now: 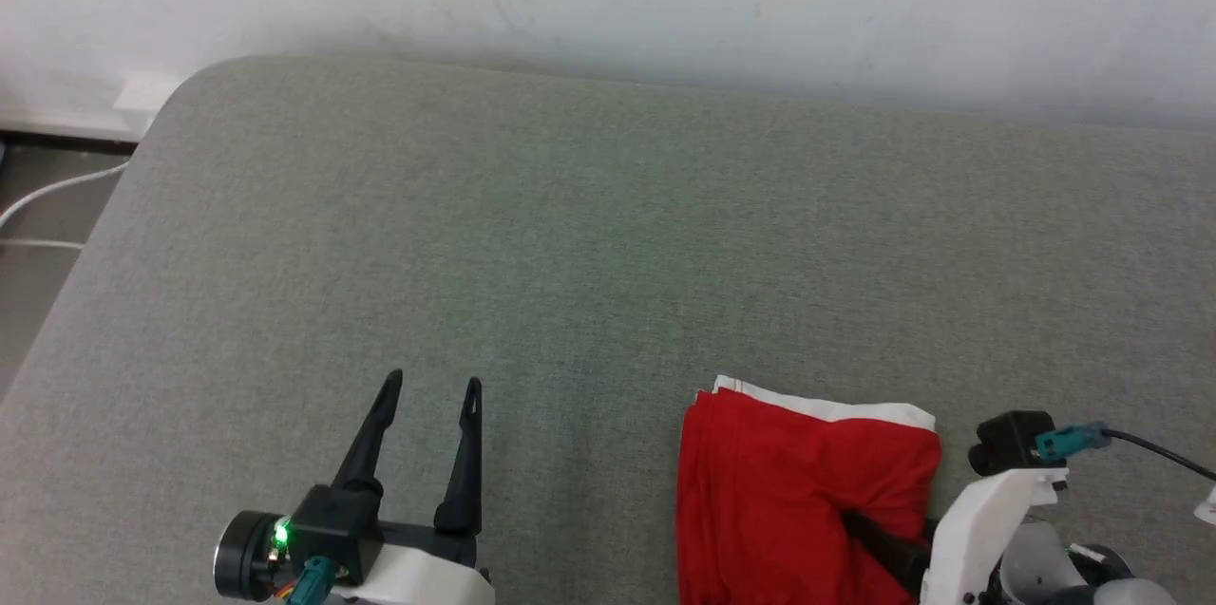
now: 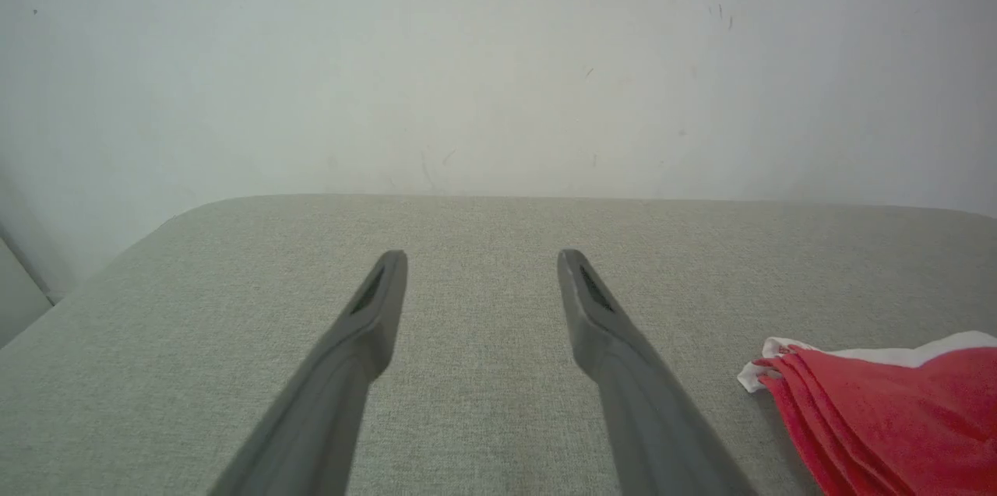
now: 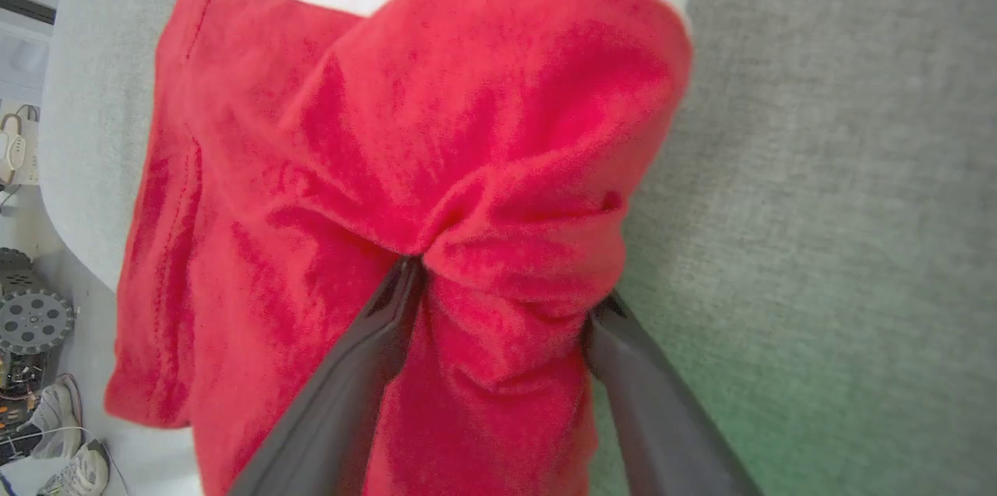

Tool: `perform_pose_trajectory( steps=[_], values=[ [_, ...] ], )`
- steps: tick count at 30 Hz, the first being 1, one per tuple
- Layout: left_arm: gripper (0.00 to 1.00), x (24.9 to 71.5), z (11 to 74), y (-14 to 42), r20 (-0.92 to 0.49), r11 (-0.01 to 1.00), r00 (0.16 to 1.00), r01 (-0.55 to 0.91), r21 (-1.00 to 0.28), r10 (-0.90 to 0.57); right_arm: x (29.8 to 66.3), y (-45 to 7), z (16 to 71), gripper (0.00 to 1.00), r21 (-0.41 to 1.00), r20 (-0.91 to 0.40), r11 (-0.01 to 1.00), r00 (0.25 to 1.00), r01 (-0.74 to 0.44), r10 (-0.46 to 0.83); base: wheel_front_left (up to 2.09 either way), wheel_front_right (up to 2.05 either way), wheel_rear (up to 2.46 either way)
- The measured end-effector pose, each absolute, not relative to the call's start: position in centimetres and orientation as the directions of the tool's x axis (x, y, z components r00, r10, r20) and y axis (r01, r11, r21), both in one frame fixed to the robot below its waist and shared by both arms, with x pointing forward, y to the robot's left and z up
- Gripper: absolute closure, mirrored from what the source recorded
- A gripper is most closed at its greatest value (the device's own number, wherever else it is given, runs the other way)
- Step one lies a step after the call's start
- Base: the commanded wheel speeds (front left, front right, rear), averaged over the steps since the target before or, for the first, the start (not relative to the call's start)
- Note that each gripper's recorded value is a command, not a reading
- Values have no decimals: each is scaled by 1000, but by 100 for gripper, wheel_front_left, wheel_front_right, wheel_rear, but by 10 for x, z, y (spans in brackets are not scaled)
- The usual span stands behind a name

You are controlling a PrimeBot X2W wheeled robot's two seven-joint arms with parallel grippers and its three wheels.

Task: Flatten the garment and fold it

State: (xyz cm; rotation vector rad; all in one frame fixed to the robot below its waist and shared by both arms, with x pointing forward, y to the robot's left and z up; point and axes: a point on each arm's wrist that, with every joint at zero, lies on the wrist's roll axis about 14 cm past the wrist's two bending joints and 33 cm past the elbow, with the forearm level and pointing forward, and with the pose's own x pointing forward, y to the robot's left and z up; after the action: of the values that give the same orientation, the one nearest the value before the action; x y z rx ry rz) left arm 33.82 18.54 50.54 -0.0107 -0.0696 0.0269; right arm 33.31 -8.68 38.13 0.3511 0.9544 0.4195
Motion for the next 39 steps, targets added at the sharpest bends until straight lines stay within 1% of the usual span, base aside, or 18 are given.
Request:
perform_pose_trajectory(
  steps=[1, 2, 3, 4, 5, 6, 10, 13, 17, 21, 25, 30, 34, 39],
  values=[
    [0, 337, 505, 187, 67, 999, 997, -33, -10, 33, 334, -84, 379, 0, 455, -713, 867, 501, -203, 491, 0, 0, 0],
    [0, 336, 504, 189, 63, 999, 997, -38, -7, 39, 335, -81, 377, 6, 447, -716, 868, 494, -217, 493, 0, 0, 0],
    [0, 336, 503, 190, 61, 999, 997, -43, -5, 44, 336, -79, 375, 6, 437, -721, 869, 487, -232, 493, 0, 0, 0],
    [0, 335, 503, 192, 59, 999, 997, -48, -5, 48, 337, -77, 373, 60, 421, -725, 872, 485, -250, 489, 0, 0, 0],
    [0, 334, 503, 192, 59, 999, 997, -50, -4, 50, 338, -78, 372, 95, 404, -727, 876, 488, -265, 483, 0, 0, 0],
    [0, 334, 503, 192, 58, 999, 997, -50, -3, 50, 339, -78, 372, 100, 384, -728, 880, 494, -281, 476, 0, 0, 0],
    [0, 334, 505, 189, 66, 999, 997, -37, -6, 37, 344, -81, 375, 100, 302, -714, 889, 536, -344, 450, 0, 0, 0],
    [0, 337, 507, 179, 76, 1000, 997, -4, -10, 4, 351, -90, 384, 100, 201, -697, 894, 582, -401, 418, 0, 0, 0],
    [0, 343, 510, 153, 88, 996, 993, 83, -23, -80, 367, -115, 407, 100, 33, -675, 888, 645, -458, 358, 0, 0, 0],
    [0, 350, 510, 116, 91, 980, 977, 196, -38, -192, 375, -134, 432, 100, -97, -665, 857, 674, -506, 322, 0, 0, 0],
    [0, 363, 518, 73, 121, 946, 941, 323, -41, -316, 381, -182, 450, 100, -250, -675, 833, 706, -493, 216, 0, 0, 0],
    [0, 386, 529, 36, 166, 904, 895, 425, -43, -413, 389, -239, 470, 100, -364, -657, 822, 747, -438, 107, 0, 0, 0],
    [0, 408, 536, 18, 201, 882, 869, 469, -42, -453, 387, -287, 459, 100, -400, -685, 832, 728, -385, 8, 0, 0, 0],
    [0, 430, 527, 3, 204, 855, 842, 518, -42, -500, 385, -341, 442, 100, -445, -708, 831, 700, -334, -98, 0, 0, 0]
  ],
)
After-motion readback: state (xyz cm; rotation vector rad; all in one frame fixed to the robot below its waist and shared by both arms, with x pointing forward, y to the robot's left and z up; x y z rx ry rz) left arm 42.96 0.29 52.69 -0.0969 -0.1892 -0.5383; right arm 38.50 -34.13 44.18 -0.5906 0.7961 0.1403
